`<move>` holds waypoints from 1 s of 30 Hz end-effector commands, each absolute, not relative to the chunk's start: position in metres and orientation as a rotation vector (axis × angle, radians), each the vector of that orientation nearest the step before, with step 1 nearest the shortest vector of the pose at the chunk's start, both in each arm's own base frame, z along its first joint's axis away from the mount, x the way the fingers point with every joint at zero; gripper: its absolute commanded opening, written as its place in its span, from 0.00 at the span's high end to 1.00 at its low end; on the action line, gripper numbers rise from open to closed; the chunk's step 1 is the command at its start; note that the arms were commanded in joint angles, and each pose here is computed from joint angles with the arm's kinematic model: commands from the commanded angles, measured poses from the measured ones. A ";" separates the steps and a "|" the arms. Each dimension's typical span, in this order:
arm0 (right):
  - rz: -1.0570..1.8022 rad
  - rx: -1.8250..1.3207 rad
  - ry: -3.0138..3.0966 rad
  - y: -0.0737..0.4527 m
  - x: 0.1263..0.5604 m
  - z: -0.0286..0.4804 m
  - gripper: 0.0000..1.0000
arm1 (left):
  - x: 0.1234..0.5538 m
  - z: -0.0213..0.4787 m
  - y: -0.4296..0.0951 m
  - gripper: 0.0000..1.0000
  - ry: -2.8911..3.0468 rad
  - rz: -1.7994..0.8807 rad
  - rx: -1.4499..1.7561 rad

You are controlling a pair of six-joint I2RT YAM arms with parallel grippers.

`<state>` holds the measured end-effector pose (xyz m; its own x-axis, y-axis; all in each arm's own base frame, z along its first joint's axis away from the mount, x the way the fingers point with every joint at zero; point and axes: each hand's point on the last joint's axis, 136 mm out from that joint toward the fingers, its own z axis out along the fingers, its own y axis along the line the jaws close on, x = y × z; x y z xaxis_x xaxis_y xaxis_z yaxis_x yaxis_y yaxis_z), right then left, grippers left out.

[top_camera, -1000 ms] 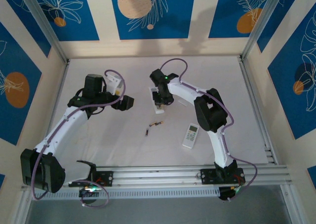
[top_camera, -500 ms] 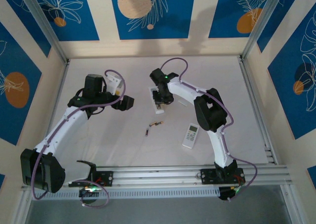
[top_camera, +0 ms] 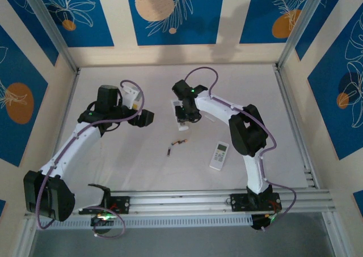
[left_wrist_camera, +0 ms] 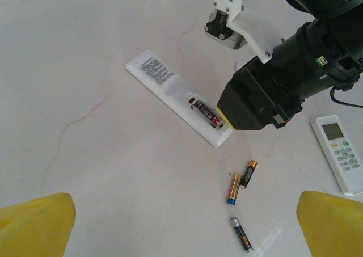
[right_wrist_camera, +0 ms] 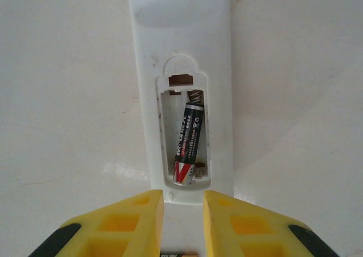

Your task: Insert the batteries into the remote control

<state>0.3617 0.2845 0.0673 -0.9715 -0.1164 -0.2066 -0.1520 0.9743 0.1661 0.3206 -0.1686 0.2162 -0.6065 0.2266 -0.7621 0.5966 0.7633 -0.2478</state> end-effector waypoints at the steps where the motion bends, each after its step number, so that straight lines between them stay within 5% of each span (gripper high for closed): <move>1: 0.305 -0.186 2.947 0.290 0.354 0.065 0.74 | 0.321 0.225 -0.172 0.00 2.174 -0.625 0.641; 30: 0.095 -0.241 2.975 0.276 0.363 0.028 0.79 | 0.320 0.226 -0.173 0.00 2.168 -0.628 0.654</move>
